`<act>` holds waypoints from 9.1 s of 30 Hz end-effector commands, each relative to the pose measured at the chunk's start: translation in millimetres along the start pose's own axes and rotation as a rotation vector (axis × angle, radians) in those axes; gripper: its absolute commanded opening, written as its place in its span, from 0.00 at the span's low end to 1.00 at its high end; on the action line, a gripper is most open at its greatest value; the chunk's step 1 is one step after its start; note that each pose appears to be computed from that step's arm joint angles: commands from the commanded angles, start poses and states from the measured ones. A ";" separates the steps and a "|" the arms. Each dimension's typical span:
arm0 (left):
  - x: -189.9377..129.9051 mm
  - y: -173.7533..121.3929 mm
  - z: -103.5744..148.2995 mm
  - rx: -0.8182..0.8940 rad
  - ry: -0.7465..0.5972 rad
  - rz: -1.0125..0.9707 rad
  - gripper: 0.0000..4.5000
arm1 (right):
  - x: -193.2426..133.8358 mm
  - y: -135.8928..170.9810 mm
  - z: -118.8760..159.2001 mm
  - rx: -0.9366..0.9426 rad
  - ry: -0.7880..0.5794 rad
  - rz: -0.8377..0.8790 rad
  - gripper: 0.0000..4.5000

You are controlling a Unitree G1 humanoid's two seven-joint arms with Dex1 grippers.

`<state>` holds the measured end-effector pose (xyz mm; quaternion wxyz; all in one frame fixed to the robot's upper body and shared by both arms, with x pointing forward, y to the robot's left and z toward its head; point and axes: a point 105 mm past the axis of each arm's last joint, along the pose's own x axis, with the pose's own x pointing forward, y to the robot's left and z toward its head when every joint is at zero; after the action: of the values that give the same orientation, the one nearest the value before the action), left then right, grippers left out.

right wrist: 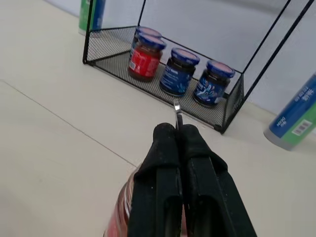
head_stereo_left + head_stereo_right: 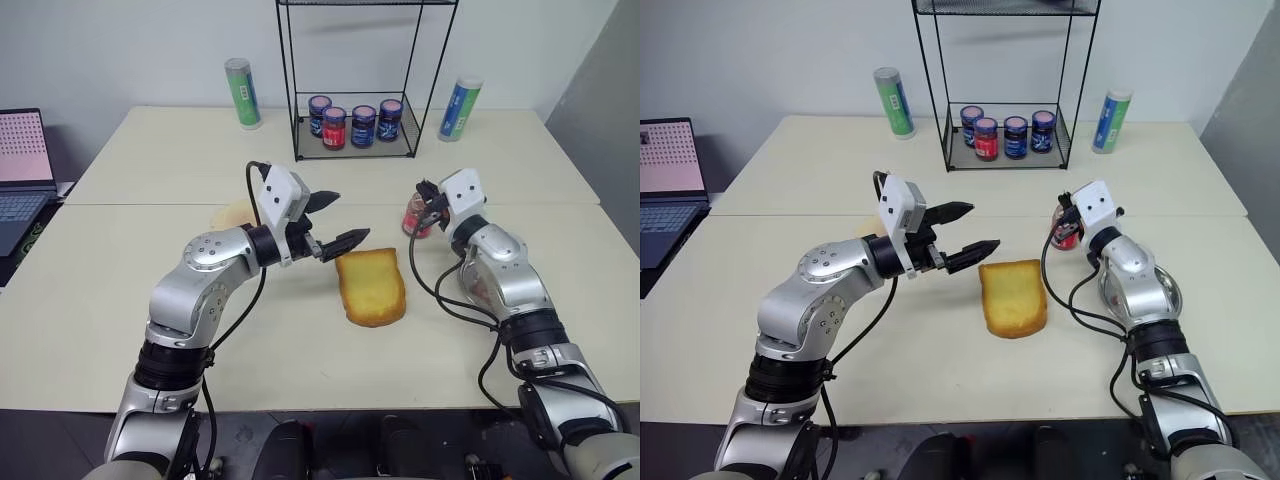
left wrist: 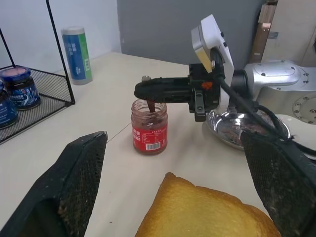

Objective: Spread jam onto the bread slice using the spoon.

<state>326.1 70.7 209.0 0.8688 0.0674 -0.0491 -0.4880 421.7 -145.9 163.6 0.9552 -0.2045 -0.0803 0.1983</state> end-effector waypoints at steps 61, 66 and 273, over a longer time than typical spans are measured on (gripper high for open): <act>7.2 -5.7 13.4 0.083 -0.040 -0.042 1.00 | -10.0 -63.4 35.8 1.266 -0.089 -0.315 0.00; 7.6 -5.2 14.0 0.084 -0.038 -0.050 1.00 | -14.6 -67.0 35.5 1.291 -0.105 -0.332 0.00; 43.3 -79.0 -6.0 0.268 0.057 -0.631 1.00 | -183.1 -84.8 -53.9 1.163 -0.002 -0.468 0.00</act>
<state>285.2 -1.4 184.7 0.6690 0.1955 -0.0451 -0.7156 296.1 -304.4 132.9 0.9254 0.3780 0.0235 -0.0146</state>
